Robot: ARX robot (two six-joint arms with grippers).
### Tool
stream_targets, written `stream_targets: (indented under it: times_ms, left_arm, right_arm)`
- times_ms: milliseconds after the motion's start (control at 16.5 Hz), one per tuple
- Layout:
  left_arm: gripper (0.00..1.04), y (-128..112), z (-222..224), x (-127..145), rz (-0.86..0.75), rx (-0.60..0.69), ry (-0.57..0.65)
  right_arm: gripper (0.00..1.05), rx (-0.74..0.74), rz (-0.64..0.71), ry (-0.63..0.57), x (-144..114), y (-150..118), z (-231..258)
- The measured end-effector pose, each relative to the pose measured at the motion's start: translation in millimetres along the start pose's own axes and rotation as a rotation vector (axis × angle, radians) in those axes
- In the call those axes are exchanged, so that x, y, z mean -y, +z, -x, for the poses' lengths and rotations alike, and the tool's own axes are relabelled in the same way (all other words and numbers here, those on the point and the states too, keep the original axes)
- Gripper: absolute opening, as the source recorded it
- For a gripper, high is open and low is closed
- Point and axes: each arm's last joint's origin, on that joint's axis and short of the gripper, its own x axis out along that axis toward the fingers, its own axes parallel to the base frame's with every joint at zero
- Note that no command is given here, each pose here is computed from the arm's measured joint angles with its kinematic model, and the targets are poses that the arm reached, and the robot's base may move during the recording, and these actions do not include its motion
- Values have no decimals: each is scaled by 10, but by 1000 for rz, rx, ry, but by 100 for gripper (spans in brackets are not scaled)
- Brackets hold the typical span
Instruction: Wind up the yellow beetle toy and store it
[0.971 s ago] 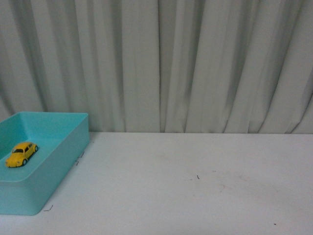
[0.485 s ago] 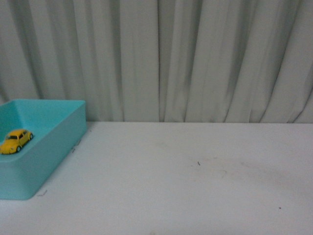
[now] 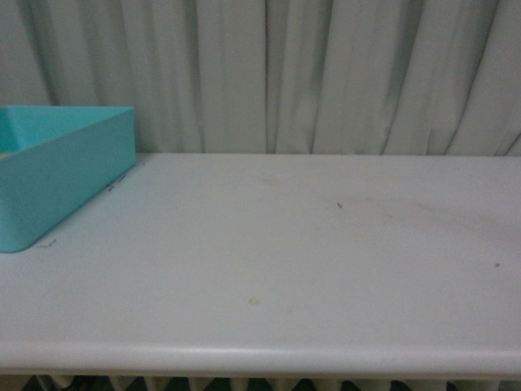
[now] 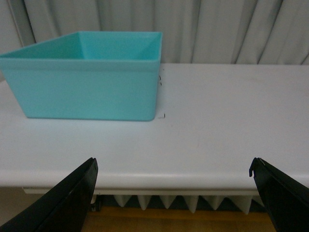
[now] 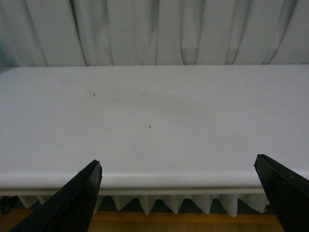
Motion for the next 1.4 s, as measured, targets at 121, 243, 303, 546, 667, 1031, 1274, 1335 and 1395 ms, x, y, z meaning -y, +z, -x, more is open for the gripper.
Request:
stream_targets:
  times_ms: [121,243,303,546,667,1031,1274,1335,1395]
  left_arm:
    - [98,0,0,0,0,0,-2]
    - [98,0,0,0,0,0,0]
    - [98,0,0,0,0,0,-1]
    - [98,1,0,0,1,1,0]
    - [98,0,0,0,0,0,0]
    - [98,-3,0,0,0,-3,0]
    - [98,-3,0,0,0,-3,0]
    - [98,-2,0,0,1,-2,0]
    - [98,-2,0,0,0,-2,0]
  right_arm:
    - [98,1,0,0,0,1,0]
    - [98,0,1,1,0,0,0]
    - [98,1,0,0,0,1,0]
    - [98,0,0,1,0,0,0]
    - [98,0,0,0,0,0,0]
    - [98,-2,-2,0,0,-2,0]
    - [98,-2,-2,0,0,-1,0]
    - [98,-1,-2,0,0,-1,0]
    - [98,-1,-2,0,0,-1,0]
